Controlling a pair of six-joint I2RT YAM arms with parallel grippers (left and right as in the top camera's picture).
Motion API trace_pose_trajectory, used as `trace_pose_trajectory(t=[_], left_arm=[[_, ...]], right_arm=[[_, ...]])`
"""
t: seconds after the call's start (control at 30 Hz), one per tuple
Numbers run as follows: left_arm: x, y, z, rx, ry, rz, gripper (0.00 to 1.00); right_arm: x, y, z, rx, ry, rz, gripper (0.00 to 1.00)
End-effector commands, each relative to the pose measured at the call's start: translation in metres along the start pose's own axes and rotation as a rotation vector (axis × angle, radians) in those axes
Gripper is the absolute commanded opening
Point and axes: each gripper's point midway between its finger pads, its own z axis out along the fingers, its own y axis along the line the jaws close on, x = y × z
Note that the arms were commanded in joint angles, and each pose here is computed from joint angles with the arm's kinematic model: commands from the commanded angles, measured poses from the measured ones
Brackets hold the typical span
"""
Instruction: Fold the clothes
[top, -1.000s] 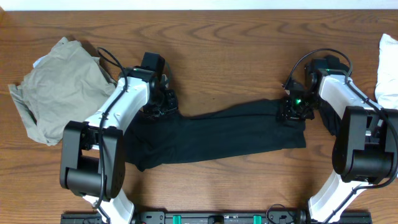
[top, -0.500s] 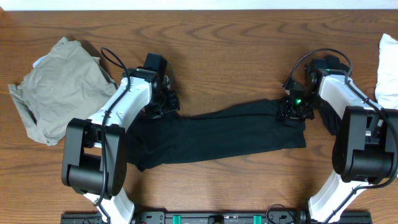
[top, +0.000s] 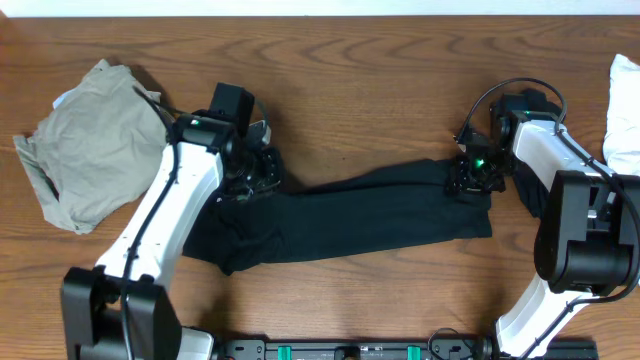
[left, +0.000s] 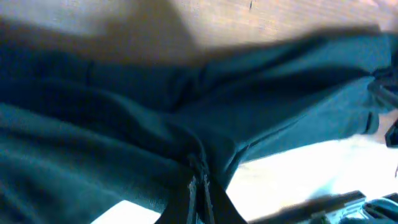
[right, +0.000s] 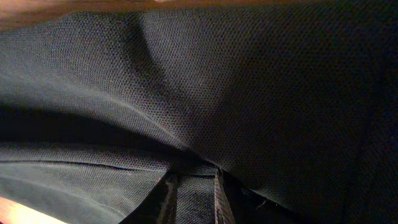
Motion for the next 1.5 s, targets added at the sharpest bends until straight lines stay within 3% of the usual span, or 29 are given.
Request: trace_pose_trajectory(t=[0.0,0.27,0.47,0.6,0.7,0.77,0.97,1.07,1.13,1.47], left_arm=[[0.008,-0.003,0.001,0.0,0.029,0.001,0.06],[0.01,-0.026,0.022,0.024,0.002,0.129,0.06],[0.01,-0.021,0.033,-0.102,-0.04,0.192,0.08],[0.011,-0.019,0.038,-0.149,-0.046,0.217,0.3],[0.009,-0.018,0.039,-0.162,-0.055,0.22,0.39],[0.005,-0.014,0.038,-0.184,-0.072,0.221,0.4],[0.006,0.002,0.035,-0.269,-0.075,0.209,0.38],[0.019,0.013,0.033,-0.309,-0.029,0.117,0.15],[0.028,0.017,0.032,-0.329,-0.001,0.085,0.07],[0.017,0.008,0.045,-0.309,-0.027,0.109,0.06]], right_arm=[[0.006,-0.008,0.01,0.035,0.035,-0.007,0.2],[0.01,-0.008,0.01,0.034,0.048,-0.003,0.19],[0.012,-0.008,0.01,0.033,0.058,0.0,0.19],[0.012,-0.008,0.01,0.033,0.058,0.0,0.2],[0.012,-0.008,0.01,0.033,0.058,0.0,0.19],[0.012,-0.008,0.01,0.033,0.057,0.0,0.19],[0.012,-0.008,0.01,0.034,0.056,-0.001,0.2],[0.012,-0.008,0.01,0.034,0.056,-0.001,0.2],[0.012,-0.009,0.01,0.037,0.056,-0.001,0.2],[0.012,-0.008,0.01,0.037,0.057,0.0,0.2]])
